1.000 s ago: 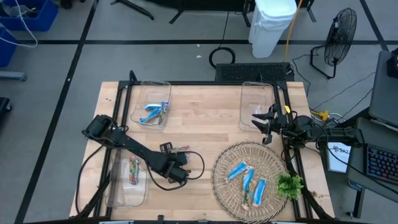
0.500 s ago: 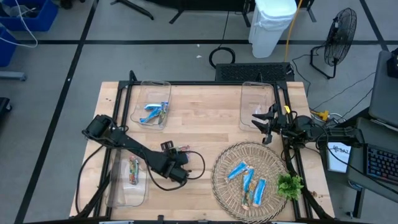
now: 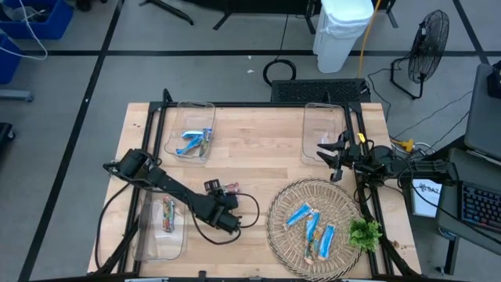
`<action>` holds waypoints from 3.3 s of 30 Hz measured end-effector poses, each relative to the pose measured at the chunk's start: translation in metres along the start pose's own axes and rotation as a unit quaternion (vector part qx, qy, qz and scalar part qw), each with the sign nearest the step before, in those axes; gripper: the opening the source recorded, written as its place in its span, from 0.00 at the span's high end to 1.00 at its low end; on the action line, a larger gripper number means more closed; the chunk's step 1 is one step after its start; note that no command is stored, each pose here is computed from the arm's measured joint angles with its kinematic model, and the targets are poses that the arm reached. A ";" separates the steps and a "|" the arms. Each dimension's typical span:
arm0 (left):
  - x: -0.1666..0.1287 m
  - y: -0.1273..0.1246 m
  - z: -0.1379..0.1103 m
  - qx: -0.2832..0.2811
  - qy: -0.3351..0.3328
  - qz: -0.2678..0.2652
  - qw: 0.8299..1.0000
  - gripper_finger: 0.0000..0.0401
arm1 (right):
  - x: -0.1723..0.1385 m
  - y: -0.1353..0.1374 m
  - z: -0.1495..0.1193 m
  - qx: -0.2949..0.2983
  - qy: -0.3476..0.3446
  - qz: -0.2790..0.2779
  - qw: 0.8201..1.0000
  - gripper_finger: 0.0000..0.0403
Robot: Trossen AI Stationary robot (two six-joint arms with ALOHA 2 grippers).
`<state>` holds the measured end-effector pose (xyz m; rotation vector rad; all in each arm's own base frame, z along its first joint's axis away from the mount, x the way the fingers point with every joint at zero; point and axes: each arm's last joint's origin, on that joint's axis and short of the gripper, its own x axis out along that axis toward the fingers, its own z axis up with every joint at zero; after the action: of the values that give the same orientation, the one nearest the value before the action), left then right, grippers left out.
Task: Pick and place Granola Bars by type
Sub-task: Put the orange granola bar into the bottom transparent bin
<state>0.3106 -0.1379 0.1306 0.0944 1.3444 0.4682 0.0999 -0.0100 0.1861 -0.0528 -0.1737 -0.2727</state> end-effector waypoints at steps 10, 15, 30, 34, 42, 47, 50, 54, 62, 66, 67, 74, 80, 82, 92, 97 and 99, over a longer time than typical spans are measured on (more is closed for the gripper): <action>-0.009 0.004 0.001 -0.001 -0.009 -0.011 1.000 0.89 | 0.000 0.000 0.000 0.000 0.000 0.000 1.000 0.72; -0.009 0.004 0.001 0.007 -0.010 -0.010 1.000 0.96 | 0.000 0.000 0.000 0.000 0.000 0.000 1.000 0.72; -0.049 0.005 0.019 0.025 -0.051 0.027 0.998 0.97 | 0.000 0.000 0.000 0.000 0.000 0.000 1.000 0.72; -0.076 0.004 0.022 0.033 -0.073 0.065 0.995 0.97 | 0.000 0.000 0.000 0.000 0.000 0.000 1.000 0.72; -0.125 0.008 -0.007 -0.009 -0.126 0.125 0.984 0.98 | 0.000 0.000 0.000 0.000 0.000 0.000 1.000 0.72; -0.155 0.017 -0.032 -0.056 -0.201 0.123 0.970 0.97 | 0.000 0.000 0.000 0.003 0.001 0.000 1.000 0.72; -0.169 0.023 -0.049 -0.063 -0.249 0.111 0.960 0.98 | 0.000 0.000 0.000 0.003 0.001 0.000 1.000 0.72; -0.177 0.033 -0.075 -0.083 -0.289 0.088 0.950 0.98 | 0.000 0.000 0.000 0.003 0.001 0.000 1.000 0.72; -0.167 0.054 -0.130 -0.211 -0.161 -0.015 0.964 0.98 | 0.000 0.000 0.000 0.003 0.001 0.000 1.000 0.72; -0.162 0.056 -0.146 -0.283 -0.043 -0.033 0.958 0.98 | 0.000 0.000 0.000 0.003 0.001 0.000 1.000 0.72; -0.161 0.055 -0.148 -0.297 -0.019 -0.033 0.954 0.98 | 0.000 0.000 0.000 0.003 0.001 0.000 1.000 0.72; -0.153 0.053 -0.156 -0.357 0.062 -0.013 0.932 0.98 | 0.000 0.000 0.000 0.003 0.001 0.000 1.000 0.72; -0.138 0.054 -0.168 -0.423 0.156 0.039 0.892 0.96 | 0.000 0.000 0.000 0.003 0.002 0.000 1.000 0.72; -0.135 0.054 -0.171 -0.453 0.174 0.054 0.873 0.97 | 0.000 0.000 0.000 0.003 0.002 0.000 1.000 0.72; -0.114 0.054 -0.162 -0.520 0.190 0.064 0.830 0.93 | 0.000 0.000 0.000 0.003 0.001 0.000 1.000 0.72; -0.106 0.056 -0.160 -0.528 0.199 0.069 0.822 0.92 | 0.000 0.000 0.000 0.003 0.001 0.000 1.000 0.72; -0.105 0.056 -0.160 -0.530 0.199 0.072 0.821 0.92 | 0.000 0.000 0.000 0.004 0.001 0.000 1.000 0.72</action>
<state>0.1278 -0.1584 0.2071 -0.8767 1.3033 1.3658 0.1000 -0.0100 0.1860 -0.0454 -0.1729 -0.2725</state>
